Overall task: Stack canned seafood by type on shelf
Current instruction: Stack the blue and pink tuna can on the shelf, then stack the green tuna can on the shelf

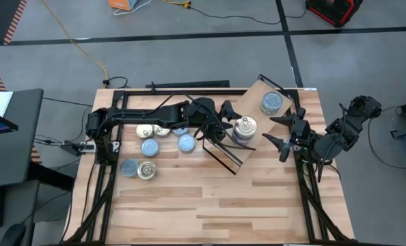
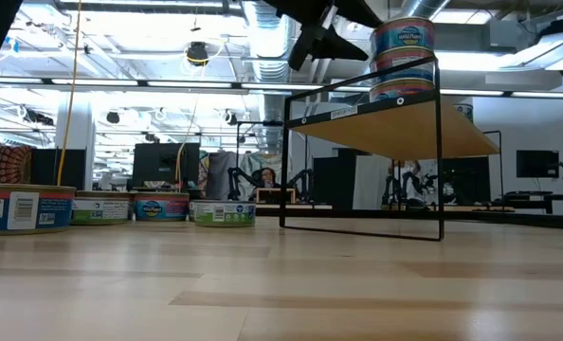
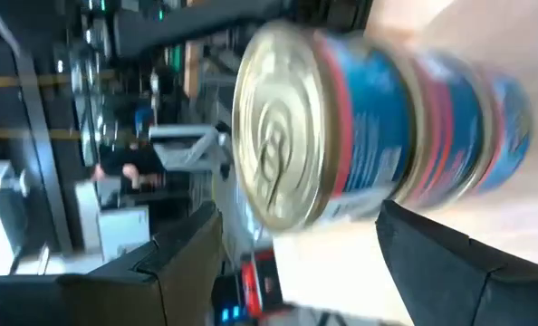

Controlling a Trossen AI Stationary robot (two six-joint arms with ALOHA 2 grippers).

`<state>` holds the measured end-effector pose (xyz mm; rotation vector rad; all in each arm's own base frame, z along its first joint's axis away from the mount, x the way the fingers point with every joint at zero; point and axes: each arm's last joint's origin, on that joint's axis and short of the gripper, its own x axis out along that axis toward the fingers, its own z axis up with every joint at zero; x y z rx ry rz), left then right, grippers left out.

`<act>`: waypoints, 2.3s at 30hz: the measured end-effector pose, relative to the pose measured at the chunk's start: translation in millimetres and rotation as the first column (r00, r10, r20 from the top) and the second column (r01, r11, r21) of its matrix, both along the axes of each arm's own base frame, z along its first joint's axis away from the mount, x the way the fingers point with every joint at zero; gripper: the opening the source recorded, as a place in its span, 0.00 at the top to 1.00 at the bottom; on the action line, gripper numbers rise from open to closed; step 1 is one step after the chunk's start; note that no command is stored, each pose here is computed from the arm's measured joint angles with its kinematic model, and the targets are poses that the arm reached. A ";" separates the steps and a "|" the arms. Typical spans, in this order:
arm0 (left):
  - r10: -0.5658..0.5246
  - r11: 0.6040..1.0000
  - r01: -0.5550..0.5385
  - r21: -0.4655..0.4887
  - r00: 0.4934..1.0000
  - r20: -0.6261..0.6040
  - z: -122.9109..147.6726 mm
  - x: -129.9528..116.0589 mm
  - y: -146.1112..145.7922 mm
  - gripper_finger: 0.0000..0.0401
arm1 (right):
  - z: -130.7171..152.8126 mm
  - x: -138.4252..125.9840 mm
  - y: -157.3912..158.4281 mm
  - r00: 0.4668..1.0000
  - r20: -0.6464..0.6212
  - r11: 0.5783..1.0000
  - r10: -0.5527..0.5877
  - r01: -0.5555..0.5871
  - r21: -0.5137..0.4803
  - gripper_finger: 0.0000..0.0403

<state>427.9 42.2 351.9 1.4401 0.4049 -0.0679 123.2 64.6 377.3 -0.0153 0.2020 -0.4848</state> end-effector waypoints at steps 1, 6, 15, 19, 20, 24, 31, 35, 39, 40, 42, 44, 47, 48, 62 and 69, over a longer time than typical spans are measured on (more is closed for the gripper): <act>0.011 1.000 -0.011 0.003 1.000 0.006 2.3 -1.3 -2.3 0.31 | 0.0 0.0 0.0 1.000 0.000 1.000 0.000 0.000 0.000 0.19; 0.116 0.993 -0.115 -0.016 0.991 0.060 20.7 -12.9 -20.4 0.31 | -0.4 -0.3 -0.2 1.000 -0.002 1.000 -0.001 0.001 0.000 0.19; 0.334 0.913 -0.331 -0.239 0.942 -0.032 27.4 -44.0 -66.2 0.35 | -17.1 3.2 11.6 0.994 -0.100 0.998 0.052 -0.049 0.032 0.19; 0.265 0.832 -0.300 -0.467 0.954 -0.141 29.4 -63.1 -82.8 0.41 | -24.4 8.1 31.5 0.982 -0.135 0.992 0.129 -0.126 0.029 0.19; 0.251 0.800 -0.307 -0.516 0.952 -0.178 29.3 -68.0 -84.9 0.42 | -26.9 9.2 37.1 0.979 -0.143 0.989 0.147 -0.143 0.033 0.19; 0.189 0.641 -0.382 -0.666 0.919 -0.345 20.3 -84.5 -88.3 0.48 | -40.9 16.4 63.5 0.966 -0.172 0.981 0.193 -0.185 0.057 0.19; 0.116 0.532 -0.430 -0.729 0.891 -0.440 -24.1 -112.1 -109.1 0.54 | -59.8 37.5 117.4 0.964 -0.108 0.970 0.245 -0.241 0.044 0.19; 0.136 0.466 -0.447 -0.764 0.889 -0.438 -50.6 -128.9 -117.4 0.55 | -67.9 51.2 135.7 0.970 -0.067 0.972 0.235 -0.233 0.029 0.19; 0.241 0.420 -0.531 -0.736 0.847 -0.474 -80.4 -144.1 -123.2 0.55 | -73.9 61.5 142.5 0.974 -0.046 0.975 0.220 -0.218 0.046 0.19; 0.270 0.416 -0.554 -0.721 0.833 -0.484 -89.3 -146.7 -123.6 0.55 | -75.6 63.5 143.2 0.975 -0.048 0.976 0.216 -0.214 0.044 0.19; 0.301 0.401 -0.582 -0.707 0.813 -0.498 -106.5 -150.8 -124.1 0.55 | -78.6 67.2 144.2 0.977 -0.050 0.978 0.206 -0.204 0.041 0.19; 0.312 0.361 -0.610 -0.705 0.792 -0.526 -121.0 -152.9 -126.5 0.55 | -80.1 70.9 143.3 0.980 -0.049 0.981 0.191 -0.190 0.038 0.19; 0.328 0.326 -0.649 -0.687 0.759 -0.562 -128.5 -160.7 -135.4 0.55 | -80.4 72.5 143.5 0.982 -0.042 0.982 0.186 -0.184 0.042 0.19; 0.346 0.332 -0.638 -0.695 0.767 -0.539 -127.1 -162.2 -139.7 0.55 | -80.3 72.5 143.6 0.982 -0.042 0.982 0.186 -0.184 0.040 0.19; 0.496 0.588 -0.621 -0.518 0.783 -0.375 -156.0 -142.3 -131.5 0.55 | -82.1 73.3 144.9 0.981 -0.046 0.982 0.186 -0.185 0.039 0.19; 0.529 0.576 -0.697 -0.427 0.716 -0.455 -183.5 -126.1 -101.6 0.55 | -87.5 75.8 148.1 0.981 -0.059 0.983 0.185 -0.184 0.028 0.19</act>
